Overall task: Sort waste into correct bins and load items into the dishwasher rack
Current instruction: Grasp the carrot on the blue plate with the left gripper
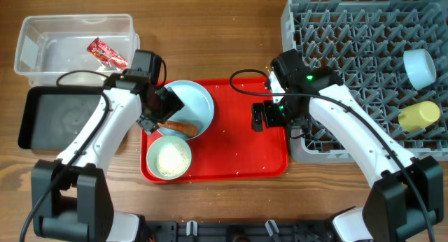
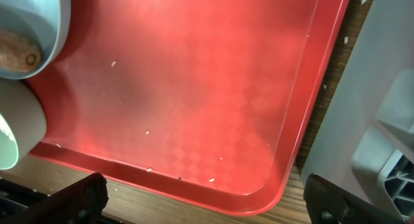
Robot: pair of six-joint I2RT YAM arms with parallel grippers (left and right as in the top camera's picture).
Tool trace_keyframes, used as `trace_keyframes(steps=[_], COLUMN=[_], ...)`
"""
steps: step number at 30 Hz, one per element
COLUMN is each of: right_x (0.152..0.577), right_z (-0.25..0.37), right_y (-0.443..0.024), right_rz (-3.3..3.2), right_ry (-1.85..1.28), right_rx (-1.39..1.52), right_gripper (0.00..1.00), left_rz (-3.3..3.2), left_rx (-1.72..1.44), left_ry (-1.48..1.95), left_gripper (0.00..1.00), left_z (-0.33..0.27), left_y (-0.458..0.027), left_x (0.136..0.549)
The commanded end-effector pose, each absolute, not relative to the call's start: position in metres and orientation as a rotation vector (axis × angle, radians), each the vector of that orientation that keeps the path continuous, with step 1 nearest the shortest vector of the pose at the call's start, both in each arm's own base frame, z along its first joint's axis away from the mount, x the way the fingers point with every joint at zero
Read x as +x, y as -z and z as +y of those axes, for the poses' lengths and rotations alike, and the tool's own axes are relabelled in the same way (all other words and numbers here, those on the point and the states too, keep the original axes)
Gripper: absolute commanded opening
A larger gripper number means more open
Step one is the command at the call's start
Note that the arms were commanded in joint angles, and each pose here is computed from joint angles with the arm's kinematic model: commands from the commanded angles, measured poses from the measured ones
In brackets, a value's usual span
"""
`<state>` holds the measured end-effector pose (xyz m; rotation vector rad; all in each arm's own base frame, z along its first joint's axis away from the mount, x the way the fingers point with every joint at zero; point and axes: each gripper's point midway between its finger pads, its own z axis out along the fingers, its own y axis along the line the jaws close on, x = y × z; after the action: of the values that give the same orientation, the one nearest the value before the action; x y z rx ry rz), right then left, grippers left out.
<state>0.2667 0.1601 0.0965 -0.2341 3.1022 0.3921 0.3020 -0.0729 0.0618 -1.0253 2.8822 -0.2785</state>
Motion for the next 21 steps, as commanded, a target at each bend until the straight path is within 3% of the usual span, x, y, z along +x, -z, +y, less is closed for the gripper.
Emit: trace_keyframes(steps=[1,21], right_x=[0.266,0.263], right_z=[0.159,0.158], right_y=[-0.093,-0.093], right_rz=[3.110,3.121], right_ry=[-0.373,-0.369], right_rx=[-0.253,-0.251], right_gripper=[1.00,0.99], left_rz=[2.859,2.787], left_rx=[-1.106,-1.070], left_ry=[0.246,0.309], left_gripper=[0.75,0.72], left_z=[-0.069,-0.074], left_y=[-0.050,-0.021], left_x=[0.294,0.321])
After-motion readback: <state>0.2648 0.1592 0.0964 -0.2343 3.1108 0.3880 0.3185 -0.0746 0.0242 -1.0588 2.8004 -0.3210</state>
